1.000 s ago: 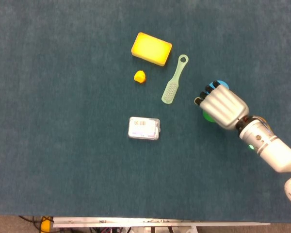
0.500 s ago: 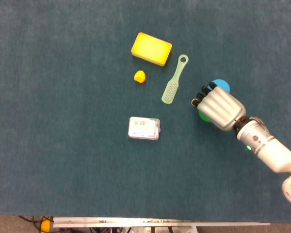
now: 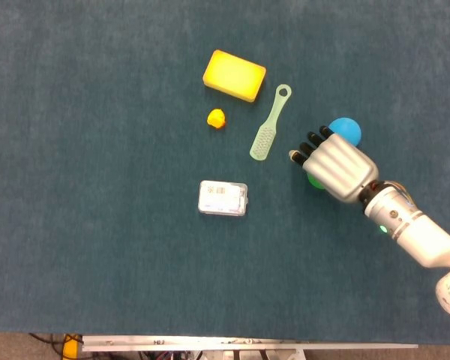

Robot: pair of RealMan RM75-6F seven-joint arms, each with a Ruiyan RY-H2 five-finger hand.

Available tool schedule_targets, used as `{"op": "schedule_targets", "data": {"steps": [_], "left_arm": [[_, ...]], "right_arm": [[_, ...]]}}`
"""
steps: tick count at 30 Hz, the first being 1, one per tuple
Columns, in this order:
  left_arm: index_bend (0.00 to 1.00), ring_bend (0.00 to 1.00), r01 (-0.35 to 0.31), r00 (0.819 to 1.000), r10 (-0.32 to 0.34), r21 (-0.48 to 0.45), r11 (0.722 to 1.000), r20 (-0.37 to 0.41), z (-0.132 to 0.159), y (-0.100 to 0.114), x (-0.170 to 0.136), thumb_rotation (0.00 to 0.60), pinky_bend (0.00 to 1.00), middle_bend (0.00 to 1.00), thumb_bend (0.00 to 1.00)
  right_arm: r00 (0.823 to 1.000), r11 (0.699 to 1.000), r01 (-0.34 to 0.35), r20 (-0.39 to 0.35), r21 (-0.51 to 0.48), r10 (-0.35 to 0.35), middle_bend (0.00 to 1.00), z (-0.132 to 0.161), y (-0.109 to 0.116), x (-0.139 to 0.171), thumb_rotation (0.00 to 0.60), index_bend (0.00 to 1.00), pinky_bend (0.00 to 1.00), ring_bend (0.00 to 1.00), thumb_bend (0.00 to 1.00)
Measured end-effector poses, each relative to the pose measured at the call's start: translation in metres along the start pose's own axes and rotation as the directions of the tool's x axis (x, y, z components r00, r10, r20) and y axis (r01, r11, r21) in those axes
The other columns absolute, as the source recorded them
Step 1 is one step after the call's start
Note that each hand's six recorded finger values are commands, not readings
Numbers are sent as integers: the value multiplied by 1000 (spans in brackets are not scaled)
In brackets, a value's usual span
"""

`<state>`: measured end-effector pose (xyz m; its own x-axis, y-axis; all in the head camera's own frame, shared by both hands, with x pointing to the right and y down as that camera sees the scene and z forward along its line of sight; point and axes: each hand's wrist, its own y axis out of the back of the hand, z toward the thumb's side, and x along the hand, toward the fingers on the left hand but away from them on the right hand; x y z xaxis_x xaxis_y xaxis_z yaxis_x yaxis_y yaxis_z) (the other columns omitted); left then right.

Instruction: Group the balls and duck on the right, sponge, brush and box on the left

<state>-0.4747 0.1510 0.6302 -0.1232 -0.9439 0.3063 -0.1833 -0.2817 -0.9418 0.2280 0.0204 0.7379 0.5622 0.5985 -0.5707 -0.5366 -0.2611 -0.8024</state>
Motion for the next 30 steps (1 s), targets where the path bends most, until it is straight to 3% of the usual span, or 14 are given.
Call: {"op": "schedule_targets", "data": {"steps": [11, 17, 22, 30], "left_arm": [[139, 202, -11, 1000, 11, 20, 1000, 1, -1, 8, 2, 600, 34, 186, 246], [139, 202, -9, 1000, 8, 26, 1000, 19, 4, 9, 4, 600, 35, 186, 246], [139, 202, -5, 999, 3, 40, 999, 41, 10, 12, 5, 600, 34, 186, 246], [139, 202, 2, 996, -7, 52, 999, 92, 23, 15, 8, 600, 34, 186, 246]], "right_arm": [[999, 996, 41, -2, -74, -41, 355, 0, 17, 4, 600, 248, 276, 234, 78], [997, 986, 39, -58, -163, -49, 355, 14, 29, 10, 600, 248, 276, 235, 78], [991, 986, 69, -100, -153, -85, 349, 22, 46, 11, 600, 248, 276, 231, 75], [982, 988, 117, -136, -104, -130, 327, 40, 55, 1, 600, 247, 277, 219, 25]]}}
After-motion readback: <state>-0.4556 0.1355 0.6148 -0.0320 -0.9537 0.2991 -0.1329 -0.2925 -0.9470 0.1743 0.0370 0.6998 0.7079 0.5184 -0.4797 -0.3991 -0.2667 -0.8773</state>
